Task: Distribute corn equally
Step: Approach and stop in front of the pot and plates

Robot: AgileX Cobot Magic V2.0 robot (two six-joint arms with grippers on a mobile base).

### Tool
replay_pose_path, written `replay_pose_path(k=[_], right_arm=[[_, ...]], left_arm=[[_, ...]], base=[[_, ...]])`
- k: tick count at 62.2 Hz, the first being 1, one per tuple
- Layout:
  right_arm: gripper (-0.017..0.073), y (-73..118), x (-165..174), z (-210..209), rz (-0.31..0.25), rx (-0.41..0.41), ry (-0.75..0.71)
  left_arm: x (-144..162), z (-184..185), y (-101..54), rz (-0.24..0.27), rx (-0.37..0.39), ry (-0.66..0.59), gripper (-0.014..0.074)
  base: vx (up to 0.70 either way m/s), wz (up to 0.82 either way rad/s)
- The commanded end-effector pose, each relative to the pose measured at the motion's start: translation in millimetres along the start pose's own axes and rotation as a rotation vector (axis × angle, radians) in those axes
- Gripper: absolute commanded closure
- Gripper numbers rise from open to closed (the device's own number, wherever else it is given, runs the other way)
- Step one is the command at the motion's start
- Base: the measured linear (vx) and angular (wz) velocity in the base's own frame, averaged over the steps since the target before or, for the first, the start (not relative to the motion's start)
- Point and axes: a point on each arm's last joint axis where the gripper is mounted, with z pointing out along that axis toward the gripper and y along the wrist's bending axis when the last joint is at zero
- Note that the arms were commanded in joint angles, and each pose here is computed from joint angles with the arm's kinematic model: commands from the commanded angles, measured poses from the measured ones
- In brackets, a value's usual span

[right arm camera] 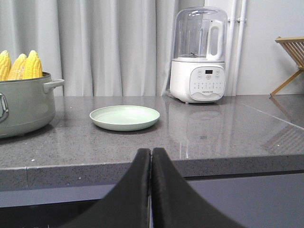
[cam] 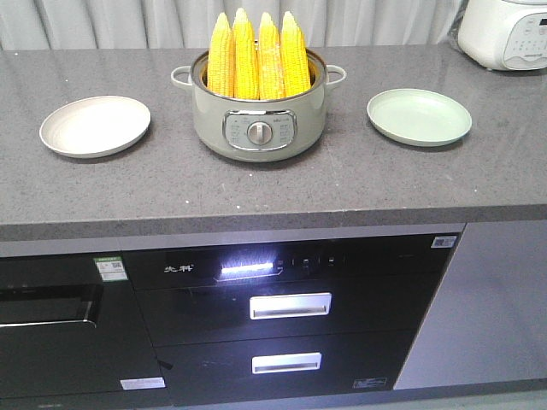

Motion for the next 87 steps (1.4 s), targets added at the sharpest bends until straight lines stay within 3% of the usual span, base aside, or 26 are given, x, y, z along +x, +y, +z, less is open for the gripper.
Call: replay_pose_path(k=[1,87], right_arm=[[0.0562,-0.1,-5.0,-0.4,-0.008,0.004,-0.077],[0.0562,-0.1,-5.0,-0.4,-0.008,0.004,-0.077]], left_arm=[[-2.2,-0.8,1.0,-0.008,-0.011,-0.072,0.0600],[-2.2,-0.8,1.0,-0.008,-0.011,-0.072,0.0600]], base=[[0.11,-0.02],[0.11,-0.01]])
